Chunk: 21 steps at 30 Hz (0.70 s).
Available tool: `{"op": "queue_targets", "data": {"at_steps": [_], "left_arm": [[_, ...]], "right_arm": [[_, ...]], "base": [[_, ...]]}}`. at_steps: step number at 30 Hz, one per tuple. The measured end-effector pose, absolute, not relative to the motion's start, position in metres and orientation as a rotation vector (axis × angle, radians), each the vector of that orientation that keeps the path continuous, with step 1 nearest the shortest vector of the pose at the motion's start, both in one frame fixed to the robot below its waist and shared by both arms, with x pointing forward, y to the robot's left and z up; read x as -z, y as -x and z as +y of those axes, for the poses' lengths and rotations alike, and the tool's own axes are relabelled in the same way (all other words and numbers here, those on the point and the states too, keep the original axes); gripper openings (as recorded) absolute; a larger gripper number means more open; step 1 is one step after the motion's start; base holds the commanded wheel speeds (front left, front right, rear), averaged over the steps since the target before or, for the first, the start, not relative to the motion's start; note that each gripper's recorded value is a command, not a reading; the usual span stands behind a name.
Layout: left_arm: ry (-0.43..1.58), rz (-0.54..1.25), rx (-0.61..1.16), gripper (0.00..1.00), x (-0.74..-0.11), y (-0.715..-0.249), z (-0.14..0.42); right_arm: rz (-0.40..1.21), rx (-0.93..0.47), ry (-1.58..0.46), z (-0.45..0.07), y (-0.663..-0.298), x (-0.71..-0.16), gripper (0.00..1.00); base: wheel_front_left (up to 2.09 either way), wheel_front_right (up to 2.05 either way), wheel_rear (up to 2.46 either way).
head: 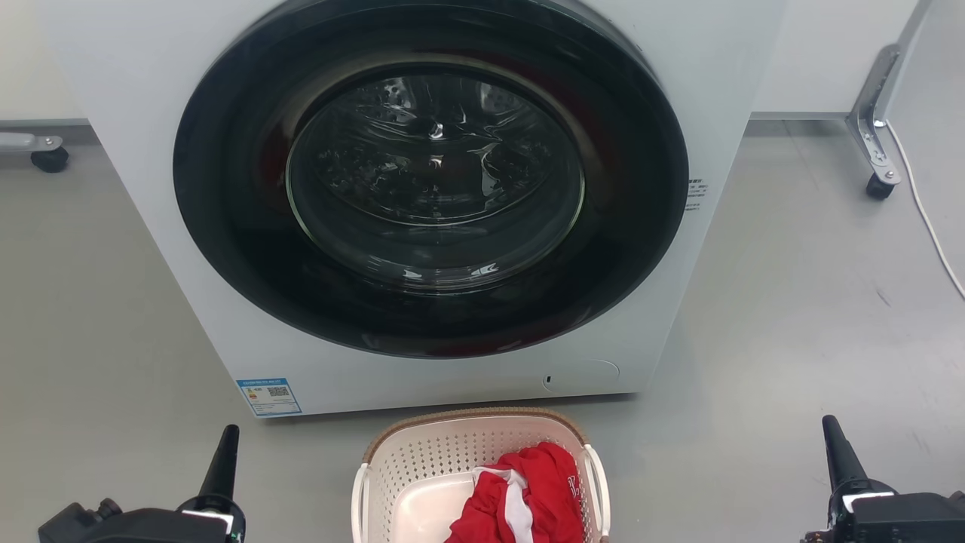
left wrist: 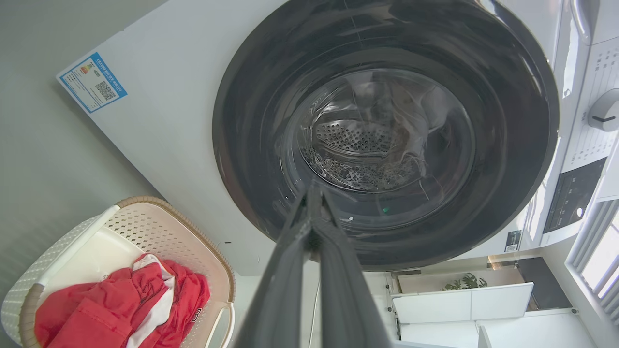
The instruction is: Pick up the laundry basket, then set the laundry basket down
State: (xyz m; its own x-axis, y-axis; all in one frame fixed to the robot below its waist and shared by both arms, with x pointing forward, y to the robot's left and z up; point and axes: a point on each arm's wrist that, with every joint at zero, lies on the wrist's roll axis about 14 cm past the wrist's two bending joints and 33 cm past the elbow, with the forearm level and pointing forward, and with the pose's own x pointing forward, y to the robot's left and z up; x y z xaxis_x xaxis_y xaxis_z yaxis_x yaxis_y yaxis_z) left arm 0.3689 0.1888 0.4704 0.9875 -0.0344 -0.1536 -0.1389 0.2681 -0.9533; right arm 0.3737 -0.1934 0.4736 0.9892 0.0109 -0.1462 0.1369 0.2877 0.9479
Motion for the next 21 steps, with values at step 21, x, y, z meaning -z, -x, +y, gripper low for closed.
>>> {"op": "queue_targets", "data": {"at_steps": [21], "left_arm": [[1.571,0.091,-0.059,0.0,-0.479,-0.379,0.191]], "right_arm": [[0.054,0.088,-1.571,-0.206,-0.379,-0.48,0.0]], "base": [[0.0,0.0,0.0]]}}
